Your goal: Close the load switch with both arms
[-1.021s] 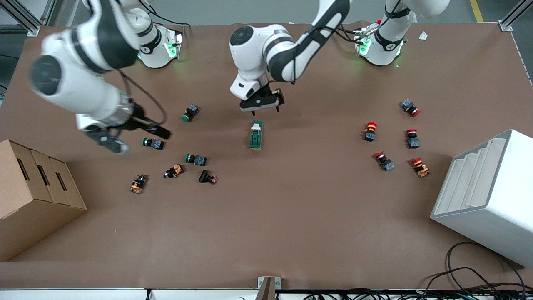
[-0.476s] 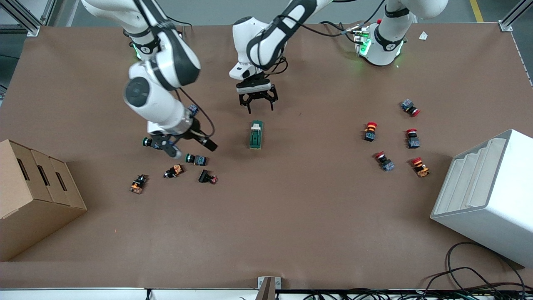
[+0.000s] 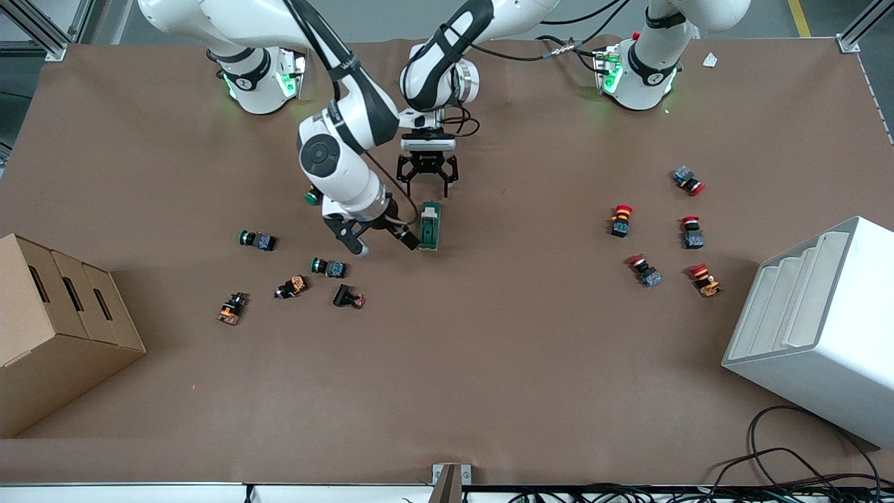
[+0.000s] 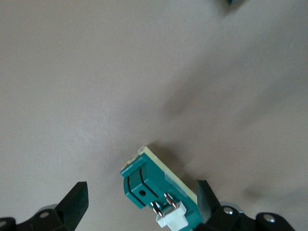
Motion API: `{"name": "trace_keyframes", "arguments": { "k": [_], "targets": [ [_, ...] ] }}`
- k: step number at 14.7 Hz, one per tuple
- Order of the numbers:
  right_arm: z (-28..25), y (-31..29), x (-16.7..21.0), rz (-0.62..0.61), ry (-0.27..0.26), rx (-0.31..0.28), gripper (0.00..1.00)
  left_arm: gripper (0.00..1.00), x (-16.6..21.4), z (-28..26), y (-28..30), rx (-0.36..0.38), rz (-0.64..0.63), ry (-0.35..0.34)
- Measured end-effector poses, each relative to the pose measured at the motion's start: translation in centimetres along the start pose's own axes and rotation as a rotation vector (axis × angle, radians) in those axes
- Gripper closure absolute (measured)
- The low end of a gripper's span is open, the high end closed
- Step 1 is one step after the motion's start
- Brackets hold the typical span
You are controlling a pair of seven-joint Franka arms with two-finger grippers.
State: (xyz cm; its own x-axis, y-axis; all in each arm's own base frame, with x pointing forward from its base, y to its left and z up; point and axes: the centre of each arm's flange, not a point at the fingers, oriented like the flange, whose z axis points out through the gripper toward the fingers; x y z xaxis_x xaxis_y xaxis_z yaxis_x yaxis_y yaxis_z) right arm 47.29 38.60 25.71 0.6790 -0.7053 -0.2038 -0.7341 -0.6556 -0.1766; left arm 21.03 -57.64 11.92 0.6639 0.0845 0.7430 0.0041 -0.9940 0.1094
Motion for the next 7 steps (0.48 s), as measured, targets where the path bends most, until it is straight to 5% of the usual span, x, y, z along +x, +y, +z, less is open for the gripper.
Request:
{"name": "trace_keyframes", "arguments": {
  "k": [7],
  "targets": [
    [3.0, 0.3, -5.2, -0.031, -0.021, 0.014, 0.00, 0.00, -2.3, 1.9, -1.5, 0.011, 0.094, 0.137]
  ]
}}
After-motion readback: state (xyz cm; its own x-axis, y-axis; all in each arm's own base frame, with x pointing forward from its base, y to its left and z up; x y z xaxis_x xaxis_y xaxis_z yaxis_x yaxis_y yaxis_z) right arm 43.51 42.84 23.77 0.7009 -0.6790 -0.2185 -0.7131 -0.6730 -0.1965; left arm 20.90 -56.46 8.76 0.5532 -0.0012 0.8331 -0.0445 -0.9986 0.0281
